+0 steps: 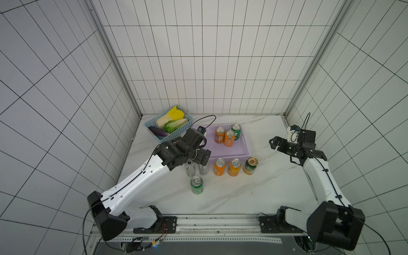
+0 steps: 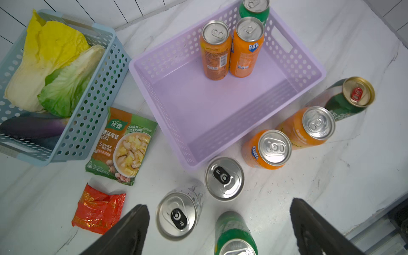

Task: Take out the drinks from the basket
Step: Pick up the drink from the basket.

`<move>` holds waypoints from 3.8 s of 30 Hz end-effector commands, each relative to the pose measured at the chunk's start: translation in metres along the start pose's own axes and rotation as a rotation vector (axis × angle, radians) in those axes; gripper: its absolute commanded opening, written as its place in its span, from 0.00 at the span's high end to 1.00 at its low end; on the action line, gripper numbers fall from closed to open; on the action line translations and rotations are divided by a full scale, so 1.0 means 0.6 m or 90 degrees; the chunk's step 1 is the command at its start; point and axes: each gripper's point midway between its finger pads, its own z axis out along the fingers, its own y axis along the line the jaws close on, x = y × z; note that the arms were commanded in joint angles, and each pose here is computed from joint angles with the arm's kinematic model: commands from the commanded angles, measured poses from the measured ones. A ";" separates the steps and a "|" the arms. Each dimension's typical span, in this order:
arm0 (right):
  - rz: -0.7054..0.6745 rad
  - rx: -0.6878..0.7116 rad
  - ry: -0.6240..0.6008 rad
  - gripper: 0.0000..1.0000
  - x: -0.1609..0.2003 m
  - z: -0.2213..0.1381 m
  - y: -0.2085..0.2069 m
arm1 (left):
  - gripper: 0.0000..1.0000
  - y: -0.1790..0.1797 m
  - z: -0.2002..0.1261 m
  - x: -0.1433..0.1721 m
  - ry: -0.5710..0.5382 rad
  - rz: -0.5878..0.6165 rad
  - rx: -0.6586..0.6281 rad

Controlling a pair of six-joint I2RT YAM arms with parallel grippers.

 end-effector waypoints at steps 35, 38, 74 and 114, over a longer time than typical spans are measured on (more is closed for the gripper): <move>0.014 0.001 0.006 0.00 0.012 0.006 -0.012 | 0.05 -0.003 0.377 -0.163 0.024 0.082 0.088; 0.015 -0.001 0.006 0.01 0.012 0.006 -0.012 | 0.08 -0.001 0.396 -0.168 0.017 0.076 0.094; 0.016 0.000 -0.001 0.00 0.009 0.002 -0.013 | 0.38 -0.031 0.456 -0.172 -0.016 0.043 0.202; 0.026 -0.005 -0.013 0.00 0.003 -0.005 -0.016 | 0.25 -0.018 0.463 -0.192 -0.058 0.018 0.127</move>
